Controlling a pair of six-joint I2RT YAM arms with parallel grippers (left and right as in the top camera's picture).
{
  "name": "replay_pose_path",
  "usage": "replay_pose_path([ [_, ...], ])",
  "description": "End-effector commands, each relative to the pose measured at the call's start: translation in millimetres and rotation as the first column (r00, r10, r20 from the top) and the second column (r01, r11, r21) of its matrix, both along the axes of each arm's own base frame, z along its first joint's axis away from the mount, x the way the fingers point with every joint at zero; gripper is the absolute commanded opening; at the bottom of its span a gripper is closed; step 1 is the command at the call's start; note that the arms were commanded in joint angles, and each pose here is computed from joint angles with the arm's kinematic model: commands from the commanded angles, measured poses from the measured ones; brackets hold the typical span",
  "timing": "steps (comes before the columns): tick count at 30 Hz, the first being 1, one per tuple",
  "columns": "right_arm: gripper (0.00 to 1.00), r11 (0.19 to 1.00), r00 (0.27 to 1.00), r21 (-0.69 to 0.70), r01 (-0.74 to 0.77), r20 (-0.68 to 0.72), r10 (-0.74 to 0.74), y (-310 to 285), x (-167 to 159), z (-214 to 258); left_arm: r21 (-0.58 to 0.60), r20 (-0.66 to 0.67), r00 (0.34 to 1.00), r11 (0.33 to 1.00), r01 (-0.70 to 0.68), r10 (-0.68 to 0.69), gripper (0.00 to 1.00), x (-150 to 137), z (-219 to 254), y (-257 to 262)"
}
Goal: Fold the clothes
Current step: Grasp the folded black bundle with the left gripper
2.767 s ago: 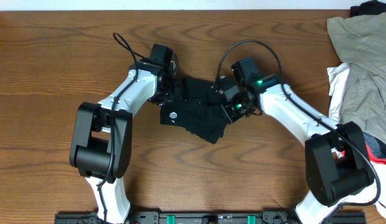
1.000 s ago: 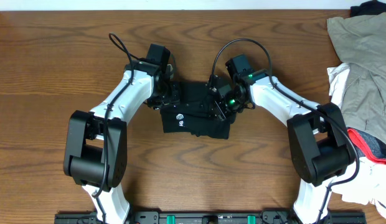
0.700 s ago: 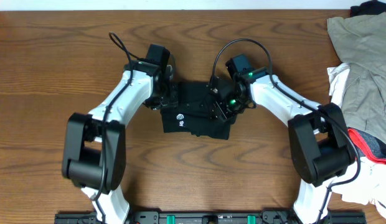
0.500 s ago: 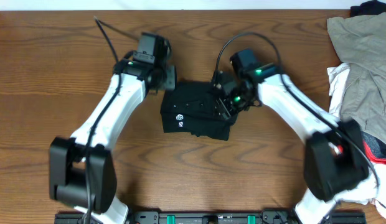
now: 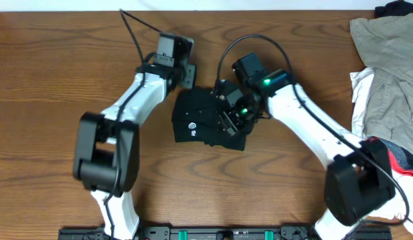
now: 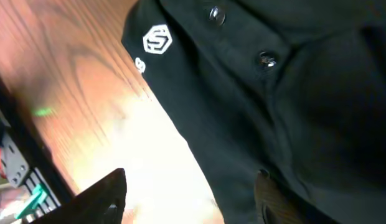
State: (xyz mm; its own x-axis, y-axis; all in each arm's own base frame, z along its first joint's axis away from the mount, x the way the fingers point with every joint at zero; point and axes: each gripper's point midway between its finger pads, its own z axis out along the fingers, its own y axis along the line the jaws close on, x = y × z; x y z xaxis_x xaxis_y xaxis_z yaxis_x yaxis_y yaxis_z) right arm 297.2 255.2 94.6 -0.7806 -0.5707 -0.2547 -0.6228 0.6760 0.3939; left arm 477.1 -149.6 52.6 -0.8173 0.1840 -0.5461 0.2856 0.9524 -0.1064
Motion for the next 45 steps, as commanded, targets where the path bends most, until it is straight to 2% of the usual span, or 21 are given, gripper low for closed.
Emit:
replay_pose_path([
  [1, 0.65, 0.998, 1.0, -0.057, -0.004, -0.025, 0.003, -1.1, -0.7, -23.9, -0.015, -0.092, 0.995, 1.0, 0.02, -0.021, 0.56, -12.8, -27.1, -2.6],
  [5, 0.66, 0.992, 0.999, -0.127, 0.014, -0.046, -0.02, -8.9, 6.9, -55.0, 0.019, -0.229, 0.973, 1.0, 0.018, -0.013, 0.56, -38.8, -54.9, 4.7],
  [10, 0.67, 0.981, 0.997, -0.191, 0.034, -0.058, -0.046, -19.9, 18.8, -93.1, 0.059, -0.382, 0.924, 0.998, 0.023, 0.001, 0.55, -76.6, -65.8, 14.9],
  [13, 0.69, 0.973, 0.997, -0.221, 0.06, -0.026, -0.067, -28.1, 32.2, -107.4, 0.087, -0.486, 0.874, 0.996, 0.031, 0.015, 0.47, -104.6, -69.5, 22.3],
  [16, 0.74, 0.966, 0.994, -0.236, 0.103, 0.053, -0.093, -36.5, 54.3, -110.0, 0.121, -0.596, 0.798, 0.992, -0.021, 0.09, 0.38, -134.8, -69.6, 30.6],
  [18, 0.81, 0.968, 0.989, -0.216, 0.128, 0.104, -0.107, -36.3, 69.5, -104.8, 0.148, -0.648, 0.747, 0.986, -0.07, 0.151, 0.36, -150.4, -68.1, 33.9],
  [22, 0.88, 0.974, 0.974, -0.159, 0.163, 0.182, -0.134, -31.6, 99.6, -84.6, 0.127, -0.706, 0.694, 0.989, -0.071, 0.14, 0.31, -167.7, -64.3, 28.3],
  [26, 0.88, 0.976, 0.975, -0.147, 0.158, 0.178, -0.131, -27.6, 106.8, -63.0, 0.121, -0.7, 0.7, 0.99, -0.075, 0.139, 0.22, -166.0, -60.9, 28.4],
  [28, 0.87, 0.977, 0.981, -0.164, 0.137, 0.159, -0.111, -28.8, 102.9, -53.5, 0.112, -0.683, 0.717, 0.99, -0.088, 0.141, 0.22, -161.2, -53.0, 30.5],
  [30, 0.87, 0.975, 0.984, -0.178, 0.131, 0.146, -0.106, -31.0, 99.7, -40.7, 0.097, -0.654, 0.743, 0.99, -0.104, 0.142, 0.22, -153.3, -40.7, 32.9],
  [33, 0.9, 0.976, 0.981, -0.169, 0.134, 0.16, -0.107, -31.4, 98.6, -13.6, 0.052, -0.559, 0.818, 0.99, -0.134, 0.14, 0.23, -131.9, -12.8, 36.5],
  [36, 0.92, 0.98, 0.973, -0.142, 0.141, 0.202, -0.111, -31.7, 98.0, 17.5, -0.005, -0.429, 0.893, 0.988, -0.153, 0.136, 0.32, -104.9, 14.4, 36.5],
  [37, 0.93, 0.981, 0.969, -0.131, 0.142, 0.22, -0.111, -32.1, 96.9, 28.1, -0.026, -0.376, 0.917, 0.988, -0.155, 0.134, 0.43, -94.1, 24.1, 35.3],
  [40, 0.94, 0.984, 0.964, -0.117, 0.131, 0.246, -0.099, -34.5, 90.0, 49.0, -0.077, -0.27, 0.955, 0.987, -0.144, 0.118, 0.64, -71.0, 39.5, 29.1],
  [42, 0.94, 0.985, 0.966, -0.12, 0.125, 0.243, -0.093, -37.2, 84.2, 55.3, -0.165, -0.241, 0.971, 0.986, -0.037, -0.004, 0.8, -67.1, 44.0, 9.7],
  [43, 0.94, 0.984, 0.967, -0.124, 0.124, 0.237, -0.092, -38.5, 81.2, 56.6, -0.225, -0.233, 0.968, 0.974, 0.038, -0.092, 0.84, -69.3, 44.8, -3.5],
  [45, 0.93, 0.983, 0.972, -0.136, 0.122, 0.218, -0.09, -40.8, 76.6, 55.0, -0.279, -0.251, 0.956, 0.957, 0.077, -0.15, 0.9, -72.7, 37.2, -14.2],
])
